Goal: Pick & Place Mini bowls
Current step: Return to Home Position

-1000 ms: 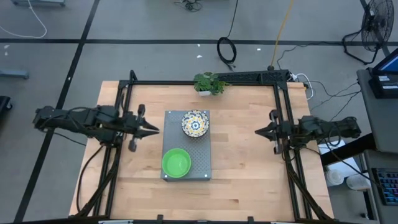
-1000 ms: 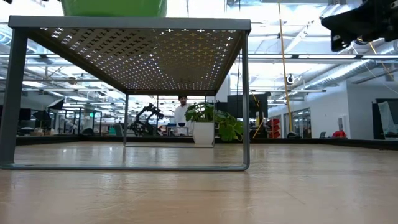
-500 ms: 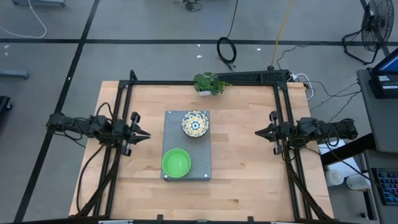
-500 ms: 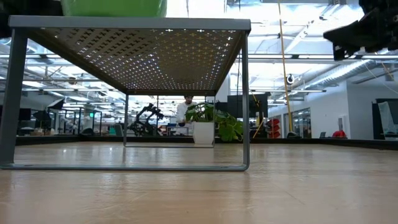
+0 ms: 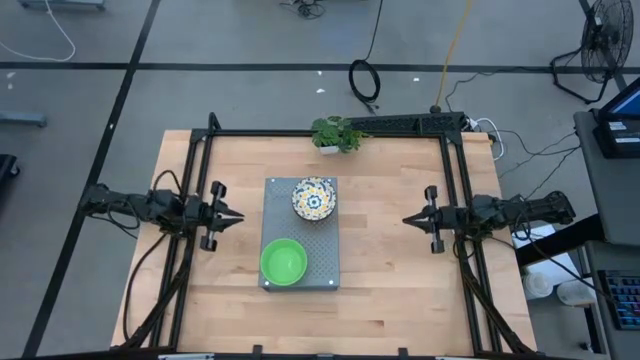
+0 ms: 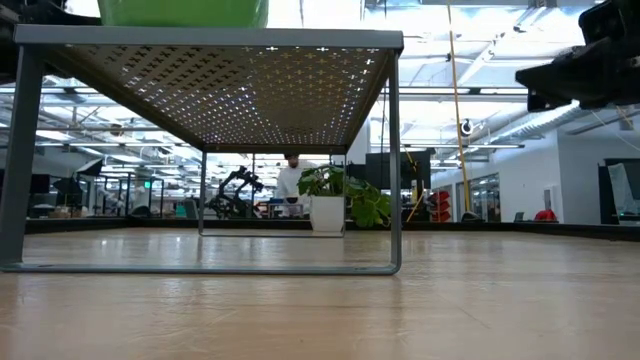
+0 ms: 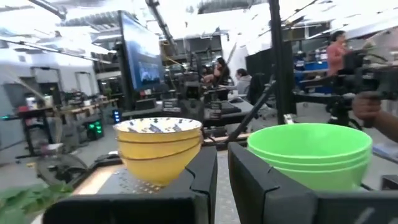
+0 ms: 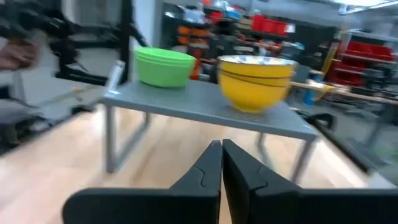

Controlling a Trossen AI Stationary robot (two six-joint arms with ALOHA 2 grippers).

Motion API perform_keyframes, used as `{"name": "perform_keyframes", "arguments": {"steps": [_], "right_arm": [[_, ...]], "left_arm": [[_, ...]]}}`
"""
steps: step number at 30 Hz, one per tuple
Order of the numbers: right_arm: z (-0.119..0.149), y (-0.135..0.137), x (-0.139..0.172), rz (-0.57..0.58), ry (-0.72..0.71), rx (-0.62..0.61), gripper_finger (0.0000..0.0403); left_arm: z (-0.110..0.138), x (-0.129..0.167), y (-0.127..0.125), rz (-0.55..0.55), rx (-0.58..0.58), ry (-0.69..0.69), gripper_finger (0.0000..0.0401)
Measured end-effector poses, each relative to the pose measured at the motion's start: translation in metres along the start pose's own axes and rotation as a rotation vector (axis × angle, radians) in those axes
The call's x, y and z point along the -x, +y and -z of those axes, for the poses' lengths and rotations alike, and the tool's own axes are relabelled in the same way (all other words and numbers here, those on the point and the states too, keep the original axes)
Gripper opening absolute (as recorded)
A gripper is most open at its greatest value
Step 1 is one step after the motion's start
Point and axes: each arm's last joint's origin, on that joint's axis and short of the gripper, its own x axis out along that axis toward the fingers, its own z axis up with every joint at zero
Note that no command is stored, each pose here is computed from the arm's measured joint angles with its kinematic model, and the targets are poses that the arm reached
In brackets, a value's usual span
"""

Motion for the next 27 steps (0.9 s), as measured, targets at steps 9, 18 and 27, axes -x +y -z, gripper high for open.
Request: {"name": "perform_keyframes", "arguments": {"steps": [9,18,27], "right_arm": [[0.004,0.002,-0.001,-0.04,-0.023,-0.052,0.0],[0.004,0.002,-0.001,-0.04,-0.022,-0.05,0.0],[0.004,0.002,-0.001,-0.04,-0.021,-0.051,0.0]], "left_arm": [[0.01,0.001,0.002,-0.102,0.086,0.111,0.0047],[0.01,0.0,0.002,-0.104,0.109,0.105,0.0047],[0.01,0.0,0.002,-0.104,0.107,0.105,0.0047]]}}
